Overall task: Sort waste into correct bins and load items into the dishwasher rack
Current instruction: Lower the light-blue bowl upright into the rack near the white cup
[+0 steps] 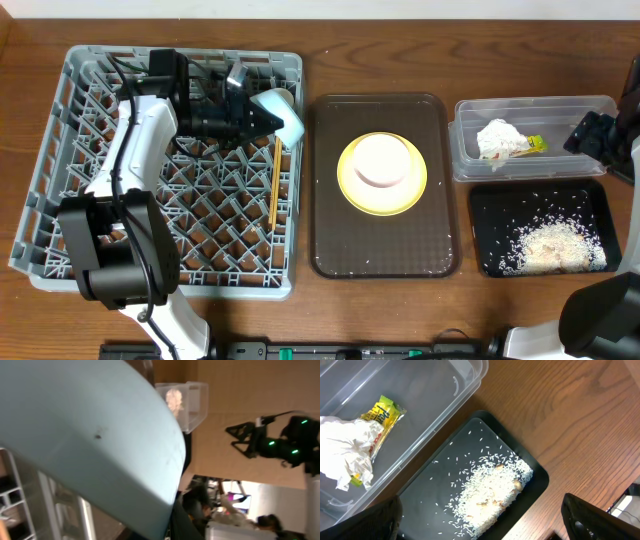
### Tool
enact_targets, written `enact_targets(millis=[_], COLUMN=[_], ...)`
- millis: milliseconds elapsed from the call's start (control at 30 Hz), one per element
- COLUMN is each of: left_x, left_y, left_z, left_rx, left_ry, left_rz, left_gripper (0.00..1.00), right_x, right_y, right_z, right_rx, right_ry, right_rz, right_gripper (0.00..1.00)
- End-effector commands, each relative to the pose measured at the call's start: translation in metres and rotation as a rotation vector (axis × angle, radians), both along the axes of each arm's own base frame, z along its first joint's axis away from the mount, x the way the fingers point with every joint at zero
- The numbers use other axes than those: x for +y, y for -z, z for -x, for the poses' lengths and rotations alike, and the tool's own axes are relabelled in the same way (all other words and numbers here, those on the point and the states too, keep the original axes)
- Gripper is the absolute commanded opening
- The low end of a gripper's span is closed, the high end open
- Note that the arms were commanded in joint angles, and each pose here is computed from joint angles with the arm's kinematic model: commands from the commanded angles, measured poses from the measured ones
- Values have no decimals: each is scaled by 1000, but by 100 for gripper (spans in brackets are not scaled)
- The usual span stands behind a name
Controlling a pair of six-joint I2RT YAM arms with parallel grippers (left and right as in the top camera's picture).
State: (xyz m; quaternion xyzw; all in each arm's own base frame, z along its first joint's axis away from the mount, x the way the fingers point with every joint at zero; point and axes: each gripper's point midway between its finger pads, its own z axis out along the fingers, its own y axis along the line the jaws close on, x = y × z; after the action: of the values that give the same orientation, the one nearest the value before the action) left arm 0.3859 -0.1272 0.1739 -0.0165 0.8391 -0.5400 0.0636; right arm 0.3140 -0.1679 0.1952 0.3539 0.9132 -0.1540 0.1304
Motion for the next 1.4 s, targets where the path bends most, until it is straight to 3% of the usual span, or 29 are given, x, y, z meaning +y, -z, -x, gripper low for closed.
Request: enact_targets(millis=[0, 1167, 1367], left_x=[37, 48, 41], left_y=[81, 28, 19], left_z=[9, 15, 13], left_rx=[120, 37, 20], left_ry=[-13, -69, -63], left_rz=[-331, -335, -272], left_gripper=[7, 6, 6], right_x=[-4, -4, -4], right_y=[-8, -8, -8], right_z=[3, 3, 3], right_rx=[-21, -21, -21], right_ry=[24, 24, 24], right_rz=[15, 15, 15], right_gripper=[99, 99, 99])
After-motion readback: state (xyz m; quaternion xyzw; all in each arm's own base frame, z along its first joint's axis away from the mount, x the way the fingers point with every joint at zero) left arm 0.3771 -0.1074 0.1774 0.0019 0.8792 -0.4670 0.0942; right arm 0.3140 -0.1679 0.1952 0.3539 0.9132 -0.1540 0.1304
